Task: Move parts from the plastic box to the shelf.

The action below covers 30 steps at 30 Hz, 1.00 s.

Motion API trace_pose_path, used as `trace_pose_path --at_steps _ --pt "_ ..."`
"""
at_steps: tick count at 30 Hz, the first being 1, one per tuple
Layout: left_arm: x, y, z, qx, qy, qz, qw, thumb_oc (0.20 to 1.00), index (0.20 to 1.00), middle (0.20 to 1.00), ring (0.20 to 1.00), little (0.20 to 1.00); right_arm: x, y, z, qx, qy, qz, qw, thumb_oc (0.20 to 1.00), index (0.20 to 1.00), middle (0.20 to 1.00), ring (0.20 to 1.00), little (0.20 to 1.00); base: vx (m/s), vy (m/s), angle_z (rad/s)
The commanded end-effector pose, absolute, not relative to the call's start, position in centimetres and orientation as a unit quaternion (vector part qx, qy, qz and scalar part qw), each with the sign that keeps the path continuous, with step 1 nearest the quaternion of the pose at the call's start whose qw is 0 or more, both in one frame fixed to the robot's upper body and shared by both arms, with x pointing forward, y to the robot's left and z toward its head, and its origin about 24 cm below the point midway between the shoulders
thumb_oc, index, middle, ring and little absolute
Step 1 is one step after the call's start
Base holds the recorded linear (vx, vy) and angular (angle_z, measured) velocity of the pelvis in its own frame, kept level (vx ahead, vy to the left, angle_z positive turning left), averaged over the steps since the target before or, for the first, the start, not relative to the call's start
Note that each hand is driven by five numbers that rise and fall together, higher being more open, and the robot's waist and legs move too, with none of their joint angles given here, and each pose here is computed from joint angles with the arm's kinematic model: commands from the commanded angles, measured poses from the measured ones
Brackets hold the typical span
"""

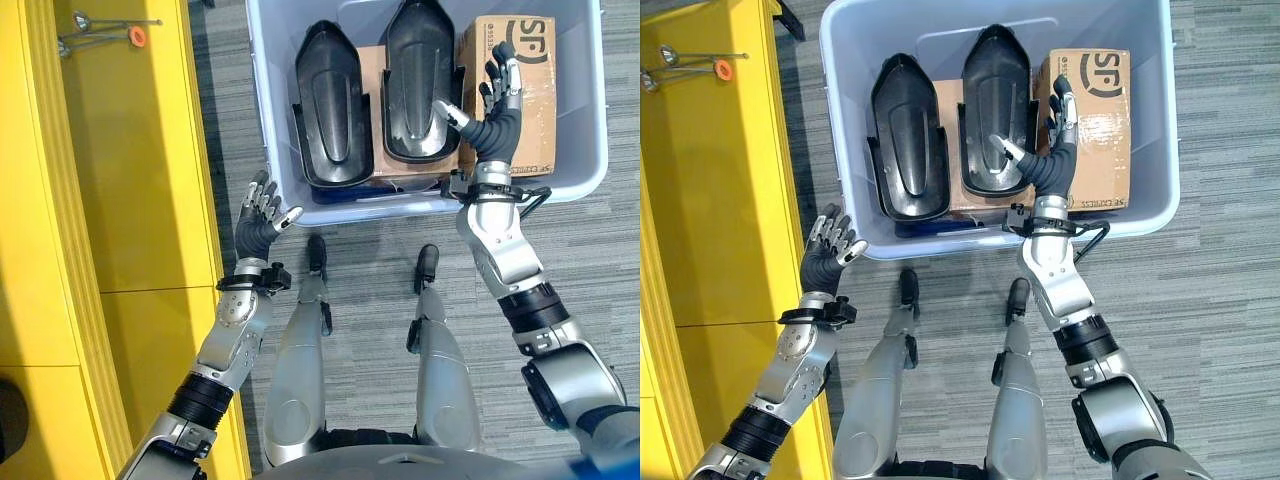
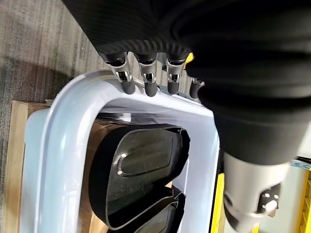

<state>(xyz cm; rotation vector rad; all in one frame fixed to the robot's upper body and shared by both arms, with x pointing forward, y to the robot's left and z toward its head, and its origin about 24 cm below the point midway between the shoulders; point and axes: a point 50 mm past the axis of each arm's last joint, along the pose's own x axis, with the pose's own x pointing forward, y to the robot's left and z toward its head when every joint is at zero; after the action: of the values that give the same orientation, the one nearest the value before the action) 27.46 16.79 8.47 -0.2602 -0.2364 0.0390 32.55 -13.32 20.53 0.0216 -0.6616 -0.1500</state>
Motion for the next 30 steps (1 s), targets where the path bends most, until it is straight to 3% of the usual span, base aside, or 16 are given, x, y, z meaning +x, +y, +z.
trace_pose_path --at_steps 1,30 --pt "26.1 17.3 10.6 -0.119 -0.18 0.012 0.976 1.0 1.0 1.0 1.0 1.0 31.6 -13.1 22.5 0.013 -0.389 -0.063 0.919 1.0 1.0 1.0 1.0 1.0 0.0 0.0 0.0" --pt "25.8 17.3 10.7 -0.12 -0.183 0.015 0.976 1.0 1.0 1.0 1.0 1.0 36.4 -15.5 19.2 -0.012 -0.256 -0.162 0.953 1.0 1.0 1.0 1.0 1.0 0.0 0.0 0.01"
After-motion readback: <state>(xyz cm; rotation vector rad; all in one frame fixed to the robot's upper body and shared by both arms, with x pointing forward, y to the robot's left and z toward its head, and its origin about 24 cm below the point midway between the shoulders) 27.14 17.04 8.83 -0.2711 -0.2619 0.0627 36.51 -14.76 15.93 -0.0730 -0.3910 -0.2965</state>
